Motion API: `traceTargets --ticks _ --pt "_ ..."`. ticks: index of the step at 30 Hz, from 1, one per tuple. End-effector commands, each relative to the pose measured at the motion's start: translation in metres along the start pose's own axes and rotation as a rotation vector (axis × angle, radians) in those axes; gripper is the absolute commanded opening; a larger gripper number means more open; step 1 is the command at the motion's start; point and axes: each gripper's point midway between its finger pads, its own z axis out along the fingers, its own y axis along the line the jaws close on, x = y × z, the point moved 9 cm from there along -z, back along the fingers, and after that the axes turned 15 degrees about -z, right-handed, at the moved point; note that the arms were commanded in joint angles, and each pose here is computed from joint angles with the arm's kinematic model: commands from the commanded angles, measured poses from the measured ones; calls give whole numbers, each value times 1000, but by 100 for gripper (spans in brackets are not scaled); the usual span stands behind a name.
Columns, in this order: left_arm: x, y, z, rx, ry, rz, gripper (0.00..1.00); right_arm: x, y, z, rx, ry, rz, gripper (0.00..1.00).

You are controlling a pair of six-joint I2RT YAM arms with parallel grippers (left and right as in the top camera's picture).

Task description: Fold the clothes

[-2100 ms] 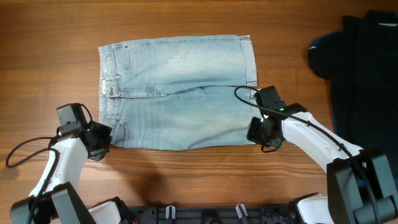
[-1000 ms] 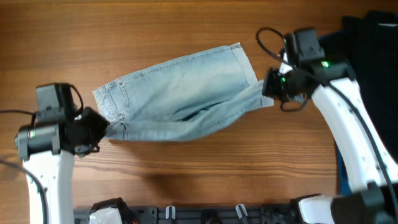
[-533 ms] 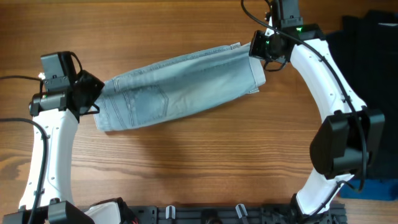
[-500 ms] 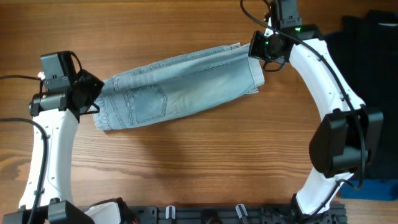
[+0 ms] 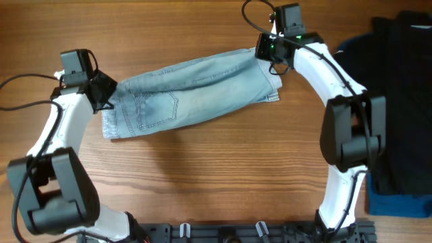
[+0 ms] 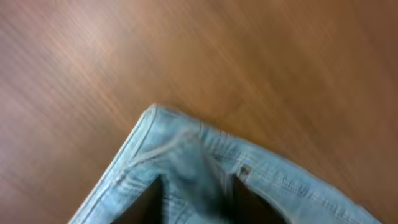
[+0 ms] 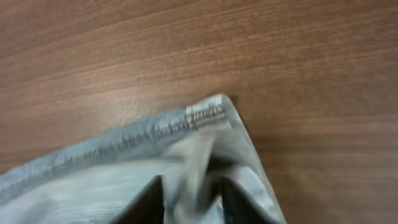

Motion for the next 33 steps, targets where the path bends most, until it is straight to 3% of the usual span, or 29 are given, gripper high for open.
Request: traceTargets --ticks 1,2,5,7,8,9,11,12,13,14,15,20,26,30,33 --pt "-15 -24 0 123 -83 91 60 -14 2 11 4 -90 -83 77" --pt "-19 -33 -7 174 -94 99 72 -20 4 10 -10 -124 -133 80" --pt "-28 -53 -39 279 -93 108 85 -32 8 -7 -30 -183 -265 82" --pt "-29 -59 -63 328 -88 114 84 -36 16 -33 -78 -186 -293 82" --pt "-26 -58 -76 339 -67 117 77 -38 20 -50 -98 -186 -298 80" --pt "-23 -53 -85 323 -46 117 63 -38 22 -69 -97 -180 -317 76" --pt "-14 -39 -91 247 8 113 13 -36 26 -97 -93 -163 -358 52" --pt "-9 -31 -88 195 47 110 4 -31 25 -102 -93 -133 -363 38" --pt "-1 -20 -82 122 106 107 4 -23 25 -103 -96 -83 -363 17" --pt "5 -13 -78 72 145 108 4 -16 24 -101 -101 -36 -380 7" --pt "13 -8 -74 26 185 122 4 -5 22 -96 -110 28 -403 4" --pt "34 -23 -37 0 185 240 4 34 15 -68 -145 227 -372 4" --pt "45 -23 43 -20 202 247 4 83 6 -13 -203 425 -324 4" --pt "32 -43 57 92 73 245 4 114 -8 -9 -78 576 -238 4" --pt "23 -58 57 182 8 240 4 125 -12 -1 -54 573 -247 4"
